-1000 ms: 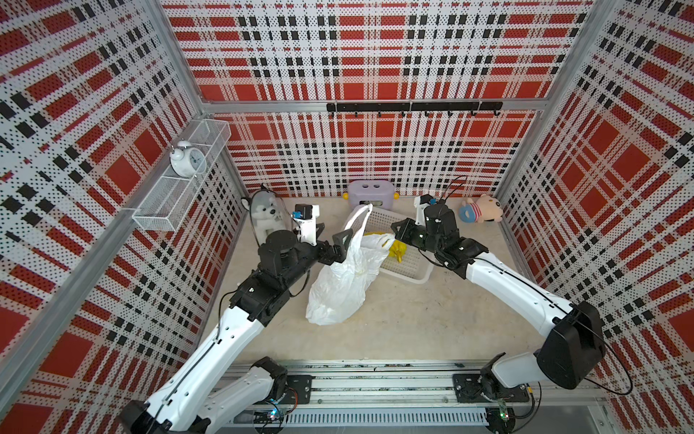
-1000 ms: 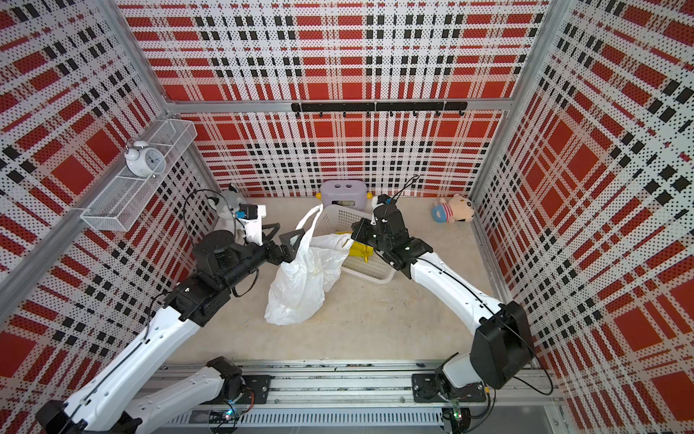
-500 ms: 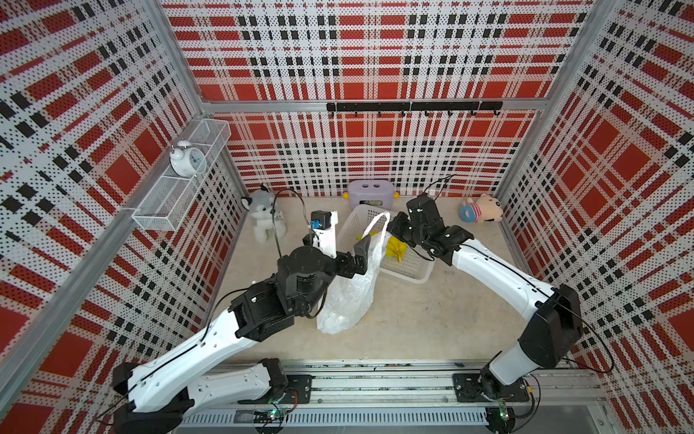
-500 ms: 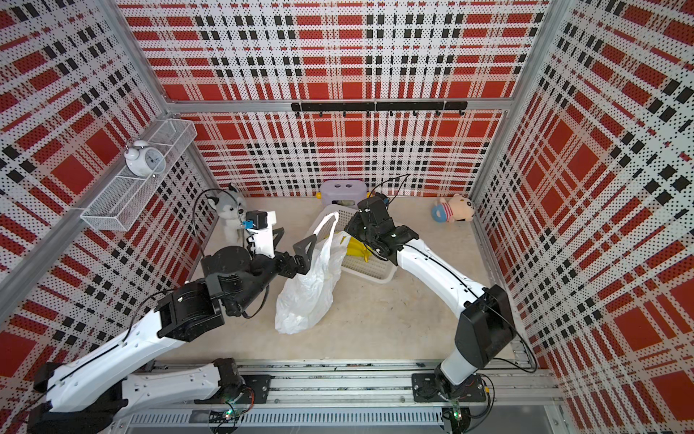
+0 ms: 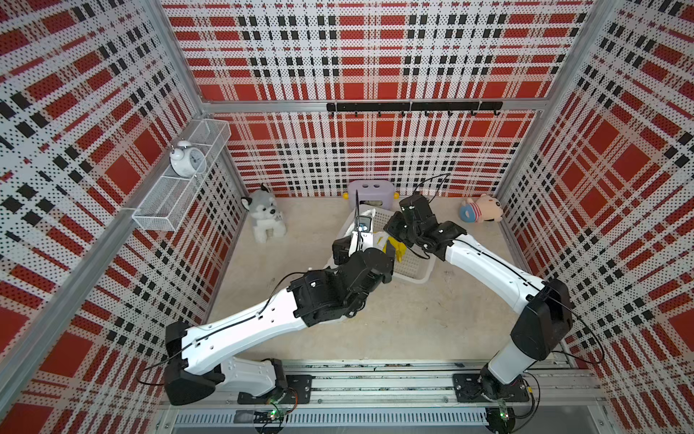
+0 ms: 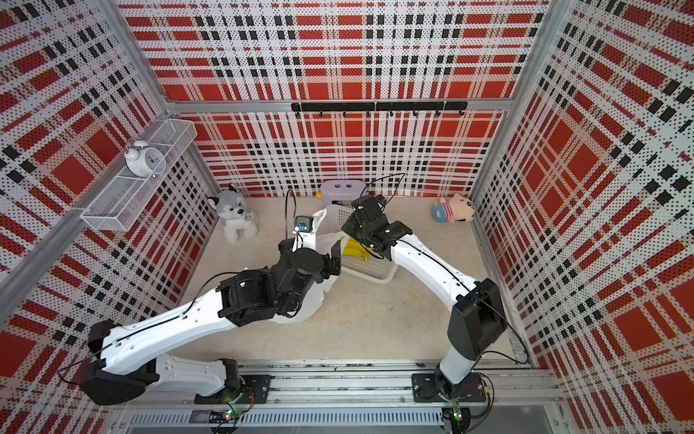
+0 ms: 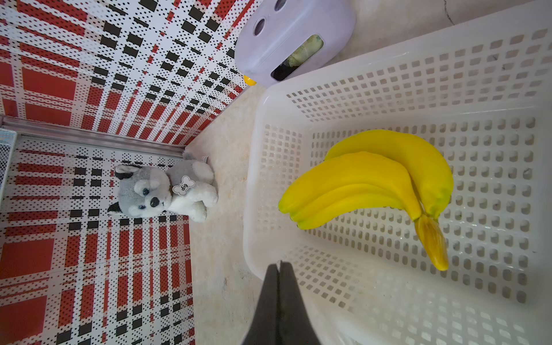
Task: Place the banana into a plastic bag & tie a knot
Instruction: Pick up the plastic bag from the basket, then pick up the banana from the basket.
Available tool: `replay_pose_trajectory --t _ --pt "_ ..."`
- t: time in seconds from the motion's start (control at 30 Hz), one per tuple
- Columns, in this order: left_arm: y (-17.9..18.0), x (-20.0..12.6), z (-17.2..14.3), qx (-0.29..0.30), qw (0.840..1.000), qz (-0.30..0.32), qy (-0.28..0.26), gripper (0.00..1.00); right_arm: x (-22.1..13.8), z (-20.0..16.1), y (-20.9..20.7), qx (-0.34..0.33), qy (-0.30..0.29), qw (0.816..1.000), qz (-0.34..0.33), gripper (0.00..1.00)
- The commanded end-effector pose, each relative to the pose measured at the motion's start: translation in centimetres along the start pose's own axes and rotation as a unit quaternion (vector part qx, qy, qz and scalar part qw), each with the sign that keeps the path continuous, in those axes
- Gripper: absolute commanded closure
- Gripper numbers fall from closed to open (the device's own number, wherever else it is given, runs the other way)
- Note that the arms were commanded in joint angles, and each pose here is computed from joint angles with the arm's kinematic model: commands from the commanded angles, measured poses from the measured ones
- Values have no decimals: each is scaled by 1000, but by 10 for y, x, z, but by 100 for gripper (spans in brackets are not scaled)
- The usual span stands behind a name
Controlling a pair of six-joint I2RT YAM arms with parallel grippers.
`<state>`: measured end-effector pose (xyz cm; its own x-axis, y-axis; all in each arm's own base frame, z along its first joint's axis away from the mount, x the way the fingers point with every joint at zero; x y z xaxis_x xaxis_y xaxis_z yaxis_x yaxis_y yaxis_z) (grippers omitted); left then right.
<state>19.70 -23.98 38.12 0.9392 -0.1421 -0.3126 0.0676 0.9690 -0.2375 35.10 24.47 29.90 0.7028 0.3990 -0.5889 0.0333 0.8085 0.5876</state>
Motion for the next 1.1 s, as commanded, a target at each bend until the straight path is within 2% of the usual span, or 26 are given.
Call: replay_pose_trajectory --t 0.0,0.03,0.07,0.13,0.2,0.23,0.33,0.47,0.6,0.63,0.7,0.77,0.9,0.97,1.07 --pt "45 14 16 -58 995 71 -23 5 -6 0 2 -1 -4 1000 2 100" --pt "54 20 16 -73 995 66 -21 9 -8 -1 1 -2 -3 1000 5 100" --pt "61 22 17 -85 995 55 -24 18 -10 -2 0 -2 -5 1000 8 100" --pt "69 19 20 -100 994 31 -32 47 -12 -3 -1 -3 -5 1000 13 100" --pt "78 14 25 -114 992 22 -40 71 -14 -5 -2 -5 -6 1000 19 100" --pt "81 13 27 -116 992 14 -41 81 -14 -6 -3 -7 -7 1000 24 100" --pt "96 12 34 -120 992 7 -40 99 -16 -8 -2 -21 -8 999 47 100" --pt "114 10 40 -127 991 -3 -45 100 -22 -9 3 -59 -16 994 89 100" --pt "130 3 51 -120 991 1 -59 100 -43 -12 17 -156 -42 967 197 33" --pt "132 1 54 -115 991 3 -62 100 -48 -12 15 -172 -51 963 200 25" --pt "136 -2 58 -102 993 7 -64 100 -57 -11 8 -202 -68 961 178 15" --pt "137 -4 61 -91 994 5 -63 100 -64 -9 -2 -228 -79 959 147 9" --pt "136 -9 65 -70 996 -6 -61 100 -68 -3 -30 -253 -81 959 98 6" --pt "134 -11 68 -61 996 -15 -61 100 -63 2 -47 -245 -69 963 88 6" --pt "132 -16 71 -45 997 -31 -59 100 -51 8 -61 -268 -38 960 76 7"
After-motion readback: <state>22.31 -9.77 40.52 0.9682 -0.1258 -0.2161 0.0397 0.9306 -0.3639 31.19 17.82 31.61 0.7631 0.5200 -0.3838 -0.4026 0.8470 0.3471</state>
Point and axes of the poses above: each gripper's point midway between its finger pads, its own x axis out along the fingers, its own y axis along the line the jaws close on, z = x × y, the point moved 8 cm from there along -x, back along the fingers, and after that the axes turned 10 degrees about -x, right-handed, at the moved point
